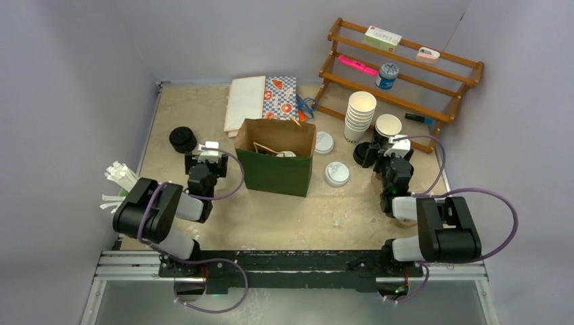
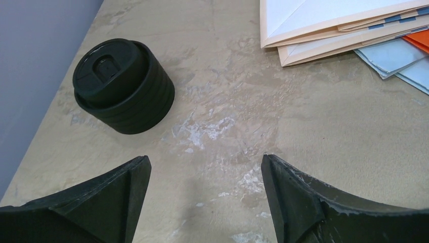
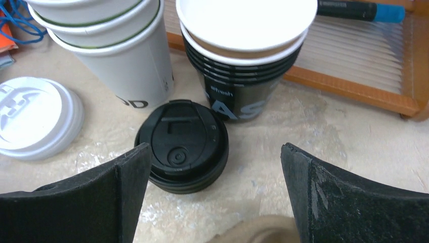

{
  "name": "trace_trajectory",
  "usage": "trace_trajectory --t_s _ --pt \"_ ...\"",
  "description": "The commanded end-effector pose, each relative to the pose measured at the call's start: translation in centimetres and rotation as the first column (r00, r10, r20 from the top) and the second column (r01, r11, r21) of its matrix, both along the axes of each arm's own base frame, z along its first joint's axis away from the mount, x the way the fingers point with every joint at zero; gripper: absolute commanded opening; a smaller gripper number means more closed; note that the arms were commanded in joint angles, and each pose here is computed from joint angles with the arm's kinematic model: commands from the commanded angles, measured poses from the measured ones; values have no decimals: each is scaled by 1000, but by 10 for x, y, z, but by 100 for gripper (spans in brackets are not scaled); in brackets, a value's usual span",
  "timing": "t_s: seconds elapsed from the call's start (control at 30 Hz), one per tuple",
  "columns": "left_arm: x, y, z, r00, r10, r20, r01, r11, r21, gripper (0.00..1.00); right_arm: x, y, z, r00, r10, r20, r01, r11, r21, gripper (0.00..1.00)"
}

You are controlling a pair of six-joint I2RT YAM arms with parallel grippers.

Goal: Pack the takeout coffee

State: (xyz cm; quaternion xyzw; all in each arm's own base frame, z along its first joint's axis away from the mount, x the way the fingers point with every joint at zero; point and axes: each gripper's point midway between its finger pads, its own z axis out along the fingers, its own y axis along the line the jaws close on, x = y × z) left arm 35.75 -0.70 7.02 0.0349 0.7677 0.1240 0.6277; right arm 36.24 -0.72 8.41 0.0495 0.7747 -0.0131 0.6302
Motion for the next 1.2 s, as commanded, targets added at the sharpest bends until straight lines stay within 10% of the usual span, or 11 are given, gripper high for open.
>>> trace_trajectory --t_s 0.0,0.37,0.47,1.17 --pt "20 -2 27 990 -23 139 24 1000 -11 84 18 2 21 998 22 53 -22 1000 -12 98" --pt "22 6 19 993 23 119 -19 999 -29 77 15 15 24 990 123 68 -121 992 -30 98" --pt "22 6 19 993 23 118 -19 999 -29 91 18 21 24 985 161 70 -159 987 -29 98" --pt "22 6 19 993 23 119 -20 999 -29 95 24 6 0 997 42 68 -43 999 6 98"
